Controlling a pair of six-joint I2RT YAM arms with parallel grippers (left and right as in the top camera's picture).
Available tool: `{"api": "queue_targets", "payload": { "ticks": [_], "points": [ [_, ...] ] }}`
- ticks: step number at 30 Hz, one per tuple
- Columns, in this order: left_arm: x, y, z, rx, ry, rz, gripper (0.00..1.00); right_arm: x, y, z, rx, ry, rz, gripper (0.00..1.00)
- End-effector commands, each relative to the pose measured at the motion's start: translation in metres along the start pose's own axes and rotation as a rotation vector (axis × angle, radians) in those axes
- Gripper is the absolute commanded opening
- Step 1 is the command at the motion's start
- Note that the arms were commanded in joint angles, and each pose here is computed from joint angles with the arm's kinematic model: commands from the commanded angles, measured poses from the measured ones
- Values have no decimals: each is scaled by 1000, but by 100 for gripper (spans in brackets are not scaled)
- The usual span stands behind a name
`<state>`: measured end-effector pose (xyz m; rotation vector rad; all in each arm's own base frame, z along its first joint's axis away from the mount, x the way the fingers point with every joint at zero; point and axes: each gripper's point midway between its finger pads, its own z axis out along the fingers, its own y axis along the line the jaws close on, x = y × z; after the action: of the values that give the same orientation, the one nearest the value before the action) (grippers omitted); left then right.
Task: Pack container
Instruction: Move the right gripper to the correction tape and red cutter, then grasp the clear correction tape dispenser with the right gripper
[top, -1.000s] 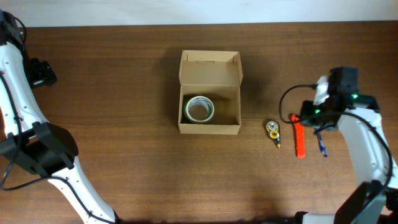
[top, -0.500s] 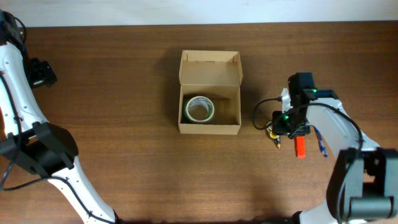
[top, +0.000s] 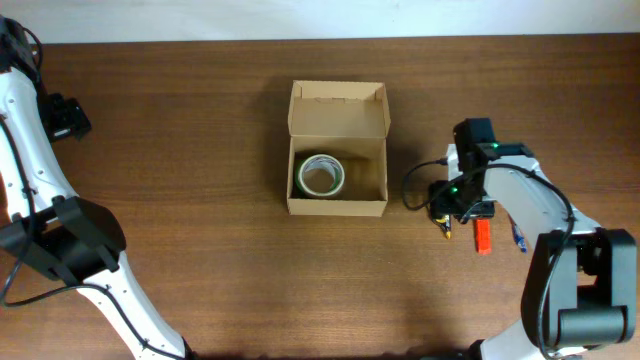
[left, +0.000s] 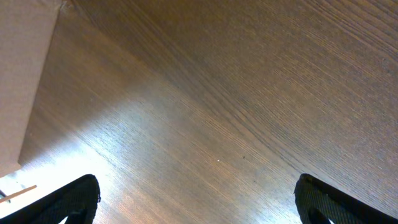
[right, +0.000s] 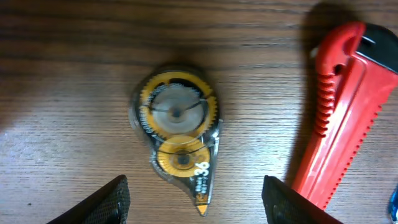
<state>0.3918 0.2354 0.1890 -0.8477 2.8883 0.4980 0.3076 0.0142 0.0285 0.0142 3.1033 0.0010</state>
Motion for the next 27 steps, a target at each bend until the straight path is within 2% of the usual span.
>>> {"api": "queue_targets", "payload": {
  "ticks": [1, 17, 24, 27],
  "points": [
    [1, 4, -5, -6, -9, 6, 100, 1, 1, 3, 65, 4, -25, 69],
    [1, 4, -5, -6, -9, 6, 100, 2, 1, 25, 90, 46, -16, 68],
    [1, 4, -5, -6, -9, 6, 100, 0, 2, 35, 90, 53, 2, 30],
    [1, 4, -5, -6, -9, 6, 100, 0, 2, 36, 90, 52, 2, 25]
  ]
}}
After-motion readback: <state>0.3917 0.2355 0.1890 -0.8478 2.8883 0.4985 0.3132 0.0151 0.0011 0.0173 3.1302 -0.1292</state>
